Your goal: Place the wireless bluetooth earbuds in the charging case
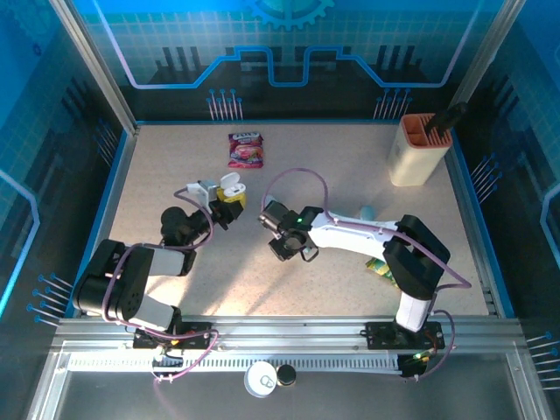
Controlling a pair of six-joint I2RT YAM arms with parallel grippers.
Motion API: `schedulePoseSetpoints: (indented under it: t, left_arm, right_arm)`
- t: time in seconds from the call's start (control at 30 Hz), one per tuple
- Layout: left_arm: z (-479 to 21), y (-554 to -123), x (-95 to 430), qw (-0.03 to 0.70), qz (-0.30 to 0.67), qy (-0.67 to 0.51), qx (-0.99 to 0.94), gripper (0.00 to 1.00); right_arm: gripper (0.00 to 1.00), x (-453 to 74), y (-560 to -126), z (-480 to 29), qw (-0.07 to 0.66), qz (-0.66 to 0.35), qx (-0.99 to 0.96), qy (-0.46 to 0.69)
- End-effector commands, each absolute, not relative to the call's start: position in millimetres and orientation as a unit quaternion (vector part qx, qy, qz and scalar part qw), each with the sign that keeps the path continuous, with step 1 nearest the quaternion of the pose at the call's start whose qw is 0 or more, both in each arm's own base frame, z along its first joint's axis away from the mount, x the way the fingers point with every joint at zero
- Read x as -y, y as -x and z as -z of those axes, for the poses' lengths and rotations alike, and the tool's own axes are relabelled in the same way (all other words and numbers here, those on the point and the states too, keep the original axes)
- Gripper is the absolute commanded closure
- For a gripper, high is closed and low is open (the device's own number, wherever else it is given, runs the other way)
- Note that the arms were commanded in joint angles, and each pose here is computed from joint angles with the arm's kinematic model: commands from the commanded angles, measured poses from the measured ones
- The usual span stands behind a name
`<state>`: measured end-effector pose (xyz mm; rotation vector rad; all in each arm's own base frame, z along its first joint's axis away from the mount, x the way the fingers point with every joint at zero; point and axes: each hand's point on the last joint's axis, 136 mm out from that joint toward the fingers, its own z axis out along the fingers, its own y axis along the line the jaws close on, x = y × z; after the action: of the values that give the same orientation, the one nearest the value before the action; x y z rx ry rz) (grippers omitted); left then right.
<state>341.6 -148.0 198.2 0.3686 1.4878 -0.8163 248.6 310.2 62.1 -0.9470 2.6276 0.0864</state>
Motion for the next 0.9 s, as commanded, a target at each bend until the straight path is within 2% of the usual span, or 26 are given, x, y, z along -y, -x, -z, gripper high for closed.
schedulePoseSetpoints:
  t: [0.0,0.07,0.13,0.37,0.57,0.87]
  left_arm:
    - [-204.3,-335.6,142.9,0.654,0.363,-0.158,-0.645,0.78]
    - [-204.5,-334.5,143.0,0.653,0.365,-0.158,-0.645,0.78]
    - [-204.1,-333.6,142.5,0.653,0.365,-0.157,-0.645,0.78]
    - [-206.4,-334.1,142.6,0.653,0.368,-0.156,-0.643,0.78]
    - [-205.7,-333.2,143.4,0.65,0.372,-0.156,-0.644,0.79]
    - [-204.3,-333.6,143.7,0.647,0.375,-0.155,-0.646,0.79]
  right_arm:
    - [0.57,-297.6,-246.5,-48.7,0.152,0.036,-0.902,0.402]
    - [0.5,-300.0,-246.7,-45.6,0.148,0.039,-0.895,0.419]
    - [0.47,-300.0,-246.5,-42.6,0.136,0.045,-0.891,0.432]
    - [0.49,-293.2,-249.1,-26.8,0.098,0.075,-0.897,0.425]
    - [0.56,-283.1,-264.2,-27.3,0.112,0.096,-0.914,0.379]
    - [0.58,-279.9,-275.8,-25.4,0.115,0.083,-0.926,0.35]
